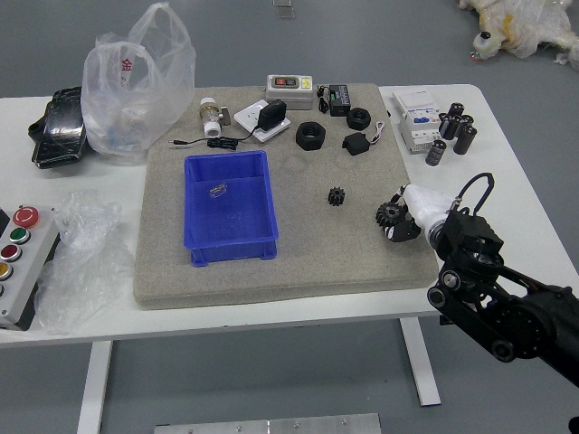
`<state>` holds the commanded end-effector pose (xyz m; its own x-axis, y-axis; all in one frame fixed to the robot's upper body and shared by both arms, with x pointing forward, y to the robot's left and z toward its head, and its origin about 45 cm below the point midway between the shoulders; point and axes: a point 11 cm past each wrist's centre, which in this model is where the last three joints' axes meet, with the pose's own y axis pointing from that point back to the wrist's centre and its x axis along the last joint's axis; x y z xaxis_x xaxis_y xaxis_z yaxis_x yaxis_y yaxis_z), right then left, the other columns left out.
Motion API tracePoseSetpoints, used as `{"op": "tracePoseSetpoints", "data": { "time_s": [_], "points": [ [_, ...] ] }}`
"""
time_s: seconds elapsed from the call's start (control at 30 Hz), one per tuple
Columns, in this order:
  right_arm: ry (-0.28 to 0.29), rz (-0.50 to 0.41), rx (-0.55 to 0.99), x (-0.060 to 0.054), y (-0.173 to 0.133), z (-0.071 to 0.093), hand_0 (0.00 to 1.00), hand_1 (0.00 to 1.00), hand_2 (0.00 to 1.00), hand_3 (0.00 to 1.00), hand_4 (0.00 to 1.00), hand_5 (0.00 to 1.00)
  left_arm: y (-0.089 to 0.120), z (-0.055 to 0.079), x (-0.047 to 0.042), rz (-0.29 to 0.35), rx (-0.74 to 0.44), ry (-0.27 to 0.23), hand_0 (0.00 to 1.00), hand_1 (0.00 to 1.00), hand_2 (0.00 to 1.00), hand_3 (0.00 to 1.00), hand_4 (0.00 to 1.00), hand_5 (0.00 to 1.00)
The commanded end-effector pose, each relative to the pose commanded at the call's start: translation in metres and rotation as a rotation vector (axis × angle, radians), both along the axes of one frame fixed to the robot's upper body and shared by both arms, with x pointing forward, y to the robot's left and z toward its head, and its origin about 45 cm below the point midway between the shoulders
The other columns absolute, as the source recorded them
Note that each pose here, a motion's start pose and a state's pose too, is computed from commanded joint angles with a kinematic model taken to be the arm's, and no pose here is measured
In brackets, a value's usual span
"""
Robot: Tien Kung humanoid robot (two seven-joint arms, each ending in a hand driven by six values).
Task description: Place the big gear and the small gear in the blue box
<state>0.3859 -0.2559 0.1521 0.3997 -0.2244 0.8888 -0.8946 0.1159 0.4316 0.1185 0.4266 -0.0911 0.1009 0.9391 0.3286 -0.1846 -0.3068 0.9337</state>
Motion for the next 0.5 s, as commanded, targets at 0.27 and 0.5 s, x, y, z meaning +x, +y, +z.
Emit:
{"op": "tracePoseSetpoints", "data": {
  "time_s": [0.27,0.5],
  "points": [
    [-0.072,0.07,0.027,0.008,0.016,0.011,0.249,0.478,0.334,0.583,0.312,0.002,0.001,0.0,-0.0015,0.003,0.003,0.007,0.645,0.582,0.56,0.651,0.664,0.345],
    [-0.209,0.271,0.085,0.02,0.069,0.044,0.255,0.48,0.334,0.578,0.309,0.002,0.002,0.001,0.0005,-0.001,0.004,0.013,0.646,0.582,0.561,0.65,0.663,0.345]
  ]
}}
